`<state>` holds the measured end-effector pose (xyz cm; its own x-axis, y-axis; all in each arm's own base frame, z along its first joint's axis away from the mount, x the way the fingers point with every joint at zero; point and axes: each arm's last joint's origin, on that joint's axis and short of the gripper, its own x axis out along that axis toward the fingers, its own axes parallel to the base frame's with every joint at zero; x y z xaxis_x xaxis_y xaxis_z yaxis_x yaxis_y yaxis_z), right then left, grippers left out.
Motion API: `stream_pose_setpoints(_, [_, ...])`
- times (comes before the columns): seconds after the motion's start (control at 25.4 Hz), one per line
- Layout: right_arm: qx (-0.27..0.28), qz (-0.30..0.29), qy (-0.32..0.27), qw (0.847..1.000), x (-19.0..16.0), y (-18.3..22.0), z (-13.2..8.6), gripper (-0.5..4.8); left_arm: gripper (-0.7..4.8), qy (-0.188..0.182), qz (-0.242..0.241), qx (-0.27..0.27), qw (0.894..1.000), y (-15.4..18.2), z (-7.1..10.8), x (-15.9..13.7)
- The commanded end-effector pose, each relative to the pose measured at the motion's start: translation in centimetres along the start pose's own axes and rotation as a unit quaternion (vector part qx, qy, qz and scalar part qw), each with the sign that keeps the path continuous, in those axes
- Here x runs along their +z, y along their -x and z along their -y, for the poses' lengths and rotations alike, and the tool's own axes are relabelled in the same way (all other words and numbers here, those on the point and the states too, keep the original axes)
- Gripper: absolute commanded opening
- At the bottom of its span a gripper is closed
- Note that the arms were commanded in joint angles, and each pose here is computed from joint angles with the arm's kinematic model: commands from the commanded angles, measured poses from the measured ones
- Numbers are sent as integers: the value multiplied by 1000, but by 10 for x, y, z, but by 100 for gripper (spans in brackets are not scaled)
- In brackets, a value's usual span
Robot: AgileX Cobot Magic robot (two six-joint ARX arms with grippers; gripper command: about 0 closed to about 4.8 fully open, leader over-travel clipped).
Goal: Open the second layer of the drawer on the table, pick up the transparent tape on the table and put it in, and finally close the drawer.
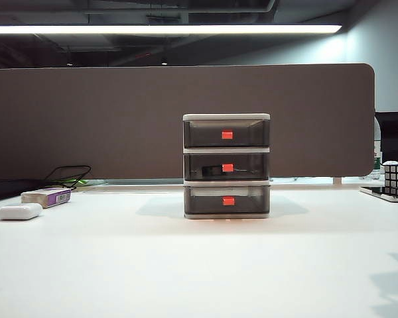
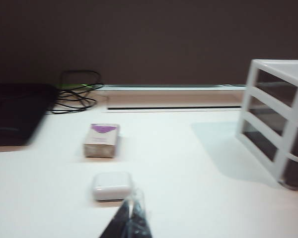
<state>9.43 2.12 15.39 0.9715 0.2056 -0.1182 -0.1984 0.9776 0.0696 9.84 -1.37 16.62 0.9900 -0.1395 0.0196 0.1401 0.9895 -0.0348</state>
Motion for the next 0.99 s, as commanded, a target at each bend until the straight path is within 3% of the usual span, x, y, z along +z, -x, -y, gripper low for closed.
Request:
stream_pose_setpoints(0.04, [-15, 10, 11, 1000, 0, 0, 2, -5, -5, -3, 9, -17, 1000, 1, -7, 4])
stream_pose_setpoints(0.35, [-69, 13, 7, 997, 1, 0, 10, -4, -5, 7, 8, 18, 1000, 2, -17, 4])
stream_pose_setpoints(0.99, [-64, 11, 7, 998, 1, 0, 9, -4, -5, 11, -5, 19, 1000, 2, -18, 1])
